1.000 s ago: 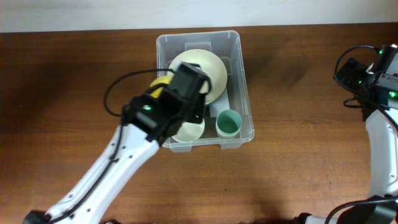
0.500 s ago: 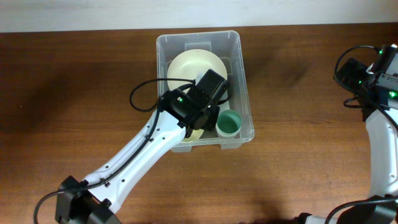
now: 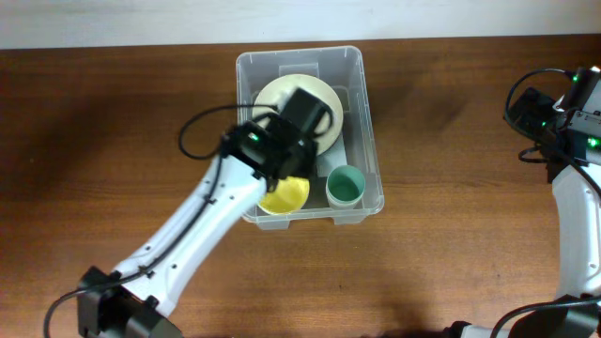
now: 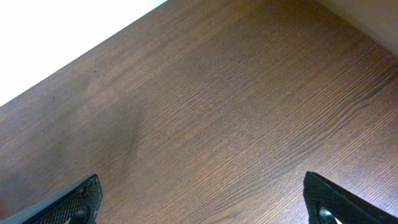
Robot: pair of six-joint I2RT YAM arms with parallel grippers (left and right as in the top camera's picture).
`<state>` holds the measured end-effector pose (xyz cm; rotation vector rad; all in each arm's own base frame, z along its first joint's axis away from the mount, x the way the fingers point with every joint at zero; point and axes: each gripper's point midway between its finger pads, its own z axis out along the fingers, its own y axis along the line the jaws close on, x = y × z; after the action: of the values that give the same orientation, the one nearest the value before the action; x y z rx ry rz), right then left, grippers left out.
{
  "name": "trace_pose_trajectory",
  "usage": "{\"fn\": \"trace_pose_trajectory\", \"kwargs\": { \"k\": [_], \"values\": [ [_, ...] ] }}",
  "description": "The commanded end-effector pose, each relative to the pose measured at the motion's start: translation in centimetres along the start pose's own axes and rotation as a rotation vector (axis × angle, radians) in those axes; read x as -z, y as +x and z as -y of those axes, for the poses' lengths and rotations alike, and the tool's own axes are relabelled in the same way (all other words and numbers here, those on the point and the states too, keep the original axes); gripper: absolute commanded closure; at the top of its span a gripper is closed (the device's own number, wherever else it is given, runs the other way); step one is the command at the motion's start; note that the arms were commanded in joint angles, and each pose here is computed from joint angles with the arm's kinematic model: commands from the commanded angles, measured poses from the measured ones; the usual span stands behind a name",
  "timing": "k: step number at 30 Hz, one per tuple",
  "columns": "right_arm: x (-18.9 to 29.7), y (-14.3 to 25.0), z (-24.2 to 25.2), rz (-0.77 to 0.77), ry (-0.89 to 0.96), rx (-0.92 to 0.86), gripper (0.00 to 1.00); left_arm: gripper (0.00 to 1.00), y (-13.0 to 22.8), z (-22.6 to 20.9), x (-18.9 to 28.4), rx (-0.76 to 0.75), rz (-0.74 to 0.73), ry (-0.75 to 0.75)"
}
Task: Pack container
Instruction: 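Lower the yellow bowl onto the white bowl, release, retract left gripper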
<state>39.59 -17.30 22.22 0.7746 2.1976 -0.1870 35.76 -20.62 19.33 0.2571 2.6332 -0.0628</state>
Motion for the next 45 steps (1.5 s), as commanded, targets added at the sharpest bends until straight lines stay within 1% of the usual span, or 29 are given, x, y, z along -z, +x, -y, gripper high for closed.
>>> {"fn": "trace_pose_trajectory", "kwargs": {
  "k": [1, 4, 8, 9, 10, 11, 13, 14, 18, 23, 45],
  "values": [
    [0.4, -0.7, 0.1, 0.02, 0.006, -0.004, 0.01, 0.38, -2.8, -3.4, 1.4, 0.086, 0.071, -0.036],
    [0.4, -0.7, 0.1, 0.02, 0.006, -0.004, 0.01, 0.38, -4.0, -7.6, 2.0, 0.179, 0.1, -0.079],
    [0.4, -0.7, 0.1, 0.02, 0.006, -0.004, 0.01, 0.38, -4.2, -13.7, 2.2, 0.301, 0.103, -0.154],
    [0.4, -0.7, 0.1, 0.02, 0.006, -0.004, 0.01, 0.3, -4.1, -15.2, 2.2, 0.333, 0.099, -0.174],
    [0.4, -0.7, 0.1, 0.02, 0.006, -0.004, 0.01, 0.18, -3.9, -16.7, 2.2, 0.362, 0.094, -0.193],
    [0.4, -0.7, 0.1, 0.02, 0.005, -0.004, 0.01, 0.08, -3.7, -17.9, 2.2, 0.388, 0.091, -0.209],
    [0.4, -0.7, 0.1, 0.02, 0.006, -0.004, 0.01, 0.06, -3.2, -20.8, 2.4, 0.448, 0.084, -0.246],
    [0.4, -0.7, 0.1, 0.02, 0.006, -0.004, 0.01, 0.01, -3.0, -21.6, 2.5, 0.465, 0.083, -0.257],
    [0.4, -0.7, 0.1, 0.02, 0.006, -0.004, 0.01, 0.0, -2.1, -25.0, 2.9, 0.539, 0.078, -0.298],
    [0.4, -0.7, 0.1, 0.02, 0.006, -0.004, 0.01, 0.01, -1.7, -26.5, 3.1, 0.571, 0.078, -0.317],
    [0.4, -0.7, 0.1, 0.02, 0.006, -0.004, 0.01, 0.01, -1.7, -26.5, 3.1, 0.57, 0.077, -0.317]
  ]
}}
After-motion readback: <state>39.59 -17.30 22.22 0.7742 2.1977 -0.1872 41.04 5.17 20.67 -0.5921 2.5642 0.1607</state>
